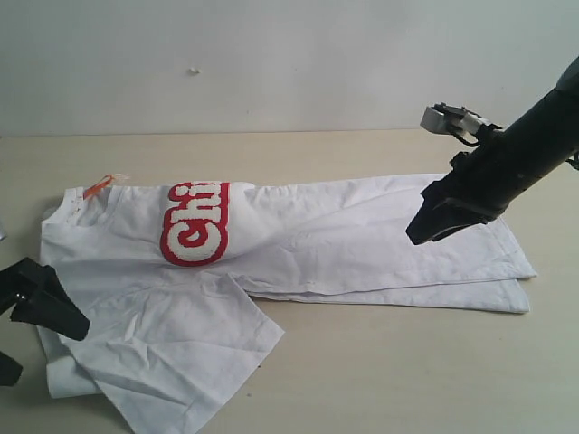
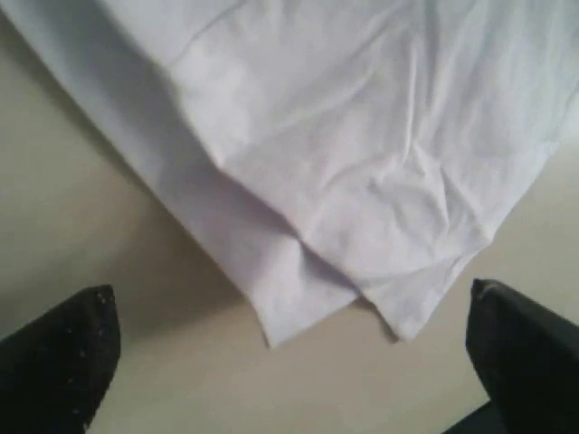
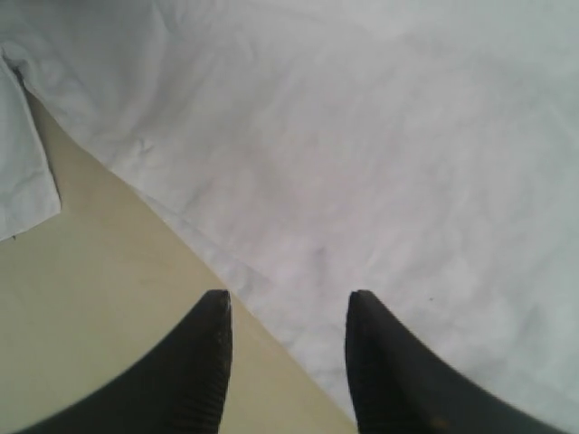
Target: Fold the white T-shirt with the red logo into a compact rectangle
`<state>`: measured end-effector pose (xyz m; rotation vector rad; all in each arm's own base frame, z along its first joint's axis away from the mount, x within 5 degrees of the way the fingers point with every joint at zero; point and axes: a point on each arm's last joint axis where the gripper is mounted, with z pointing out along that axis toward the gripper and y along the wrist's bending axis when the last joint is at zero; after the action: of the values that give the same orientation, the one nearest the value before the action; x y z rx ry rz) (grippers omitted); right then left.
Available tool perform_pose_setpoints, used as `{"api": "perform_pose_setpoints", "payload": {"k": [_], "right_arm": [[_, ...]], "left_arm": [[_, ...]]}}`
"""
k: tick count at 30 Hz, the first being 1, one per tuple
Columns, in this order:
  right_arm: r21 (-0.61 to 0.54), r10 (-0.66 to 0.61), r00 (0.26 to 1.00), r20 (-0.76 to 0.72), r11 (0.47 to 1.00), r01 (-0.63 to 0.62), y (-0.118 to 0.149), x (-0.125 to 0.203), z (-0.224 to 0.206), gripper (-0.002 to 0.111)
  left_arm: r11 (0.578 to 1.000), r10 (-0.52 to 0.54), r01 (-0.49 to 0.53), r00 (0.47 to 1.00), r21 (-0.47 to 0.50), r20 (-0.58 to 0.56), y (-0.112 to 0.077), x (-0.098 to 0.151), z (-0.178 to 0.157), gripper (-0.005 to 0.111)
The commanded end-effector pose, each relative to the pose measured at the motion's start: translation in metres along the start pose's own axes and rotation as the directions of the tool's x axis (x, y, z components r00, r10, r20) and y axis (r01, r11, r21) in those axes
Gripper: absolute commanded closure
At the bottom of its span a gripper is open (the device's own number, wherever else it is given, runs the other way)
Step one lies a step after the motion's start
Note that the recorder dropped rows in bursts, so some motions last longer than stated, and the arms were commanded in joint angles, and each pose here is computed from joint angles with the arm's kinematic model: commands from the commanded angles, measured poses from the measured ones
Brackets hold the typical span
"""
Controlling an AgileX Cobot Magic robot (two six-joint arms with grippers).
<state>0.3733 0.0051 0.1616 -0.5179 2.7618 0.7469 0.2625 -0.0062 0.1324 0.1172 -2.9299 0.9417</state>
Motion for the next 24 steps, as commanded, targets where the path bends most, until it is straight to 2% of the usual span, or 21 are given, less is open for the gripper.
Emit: {"api": "perform_pose_setpoints", "payload": {"k": [1,7,13,18,24], "right_arm": [[-0.005,-0.003,1.0,0.015,1.0,0.003,0.001,-0.001,-0.005,0.067],[-0.005,-0.003,1.0,0.015,1.0,0.003,0.001,-0.001,-0.005,0.067],[-0.003,-0.005,1.0,0.016,1.0,0.005,0.001,-0.002,-0.005,0.067],[-0.003,-0.005,1.0,0.016,1.0,0.005,0.001,-0.002,-0.005,0.067],[-0.002,-0.005,1.0,0.017,1.0,0.005,0.001,-0.002,-0.005,0.067]], "left_arm": [[0.997,-0.029,0.02,0.991,0.07,0.129,0.0,0.005,0.01,0.002],[0.986,-0.033,-0.003,0.976,0.167,0.214,-0.002,0.002,0.019,0.002],[0.987,-0.046,0.013,0.978,0.161,0.205,0.001,0.001,0.024,0.002],[0.982,-0.096,0.069,0.984,0.177,0.151,0.011,0.0,0.041,0.002],[0.977,-0.074,0.046,0.989,0.206,0.131,0.013,0.0,0.047,0.002]]}}
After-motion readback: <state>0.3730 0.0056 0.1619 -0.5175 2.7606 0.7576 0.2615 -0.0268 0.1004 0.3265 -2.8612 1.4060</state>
